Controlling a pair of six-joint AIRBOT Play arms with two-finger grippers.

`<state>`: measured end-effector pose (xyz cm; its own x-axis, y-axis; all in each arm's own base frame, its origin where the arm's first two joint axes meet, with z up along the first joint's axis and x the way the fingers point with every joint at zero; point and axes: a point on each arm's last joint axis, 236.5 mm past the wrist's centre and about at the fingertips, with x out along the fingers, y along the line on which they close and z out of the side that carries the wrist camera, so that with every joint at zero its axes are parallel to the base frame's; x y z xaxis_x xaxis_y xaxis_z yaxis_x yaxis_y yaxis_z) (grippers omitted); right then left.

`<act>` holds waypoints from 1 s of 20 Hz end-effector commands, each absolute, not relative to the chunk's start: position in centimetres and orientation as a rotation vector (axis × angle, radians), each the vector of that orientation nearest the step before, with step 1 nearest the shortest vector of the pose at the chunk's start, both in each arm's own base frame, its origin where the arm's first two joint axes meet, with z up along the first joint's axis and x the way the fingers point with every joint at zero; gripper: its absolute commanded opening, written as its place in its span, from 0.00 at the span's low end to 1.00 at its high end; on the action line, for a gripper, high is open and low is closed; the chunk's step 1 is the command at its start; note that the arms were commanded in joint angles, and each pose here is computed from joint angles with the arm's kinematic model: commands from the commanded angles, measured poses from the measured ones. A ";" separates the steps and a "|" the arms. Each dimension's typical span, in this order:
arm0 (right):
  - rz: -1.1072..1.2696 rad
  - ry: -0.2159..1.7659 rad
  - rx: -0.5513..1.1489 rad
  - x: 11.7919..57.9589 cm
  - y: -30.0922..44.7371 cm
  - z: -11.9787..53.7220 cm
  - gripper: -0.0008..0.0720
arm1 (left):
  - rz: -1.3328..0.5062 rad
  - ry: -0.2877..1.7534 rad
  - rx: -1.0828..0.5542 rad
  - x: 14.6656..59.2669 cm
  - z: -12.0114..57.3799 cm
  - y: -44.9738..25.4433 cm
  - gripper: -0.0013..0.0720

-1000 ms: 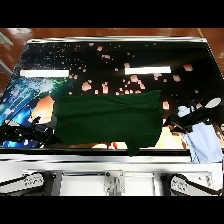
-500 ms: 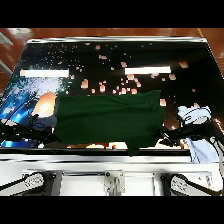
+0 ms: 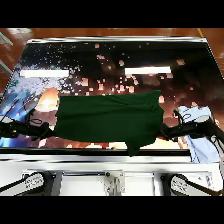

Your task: Fold the shirts.

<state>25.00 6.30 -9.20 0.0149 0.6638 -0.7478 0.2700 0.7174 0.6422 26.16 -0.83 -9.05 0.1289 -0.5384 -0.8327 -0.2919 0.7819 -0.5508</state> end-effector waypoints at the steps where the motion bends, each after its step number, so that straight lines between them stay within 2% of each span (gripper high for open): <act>1: 0.453 1.364 0.799 31.3 6.4 -4.0 0.09 | -0.202 1.339 -0.626 30.1 -5.5 1.2 0.09; 5: 0.284 1.103 0.765 40.2 2.3 0.0 0.09 | -0.111 1.201 -0.611 35.8 -2.6 4.1 0.09; 10: 0.270 1.036 0.701 47.3 3.9 -1.2 0.09 | -0.199 1.198 -0.636 41.9 -3.3 1.3 0.09; 13: 0.212 1.059 0.744 49.0 3.9 -4.3 0.09 | -0.209 1.220 -0.643 45.0 -4.9 0.0 0.09; 16: 0.184 1.144 0.738 48.2 3.6 -8.1 0.09 | -0.176 1.273 -0.705 46.0 -7.6 -0.1 0.09; 17: 0.180 1.158 0.734 48.0 3.5 -8.7 0.10 | -0.166 1.287 -0.722 46.1 -8.2 0.0 0.13; 18: 0.179 1.157 0.731 48.0 3.4 -8.9 0.23 | -0.167 1.297 -0.727 46.0 -8.5 -0.1 0.31; 19: 0.196 1.146 0.707 48.1 3.4 -8.5 0.64 | -0.169 1.297 -0.725 46.0 -8.4 -0.1 0.63; 20: 0.233 1.130 0.656 48.1 3.1 -7.8 0.94 | -0.173 1.297 -0.725 45.9 -8.0 0.1 0.82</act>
<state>48.06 3.41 -7.49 0.4333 0.4940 -0.7538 0.2032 0.7613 0.6157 45.66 0.23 -7.50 0.3094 -0.4920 -0.8138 -0.2555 0.7813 -0.5695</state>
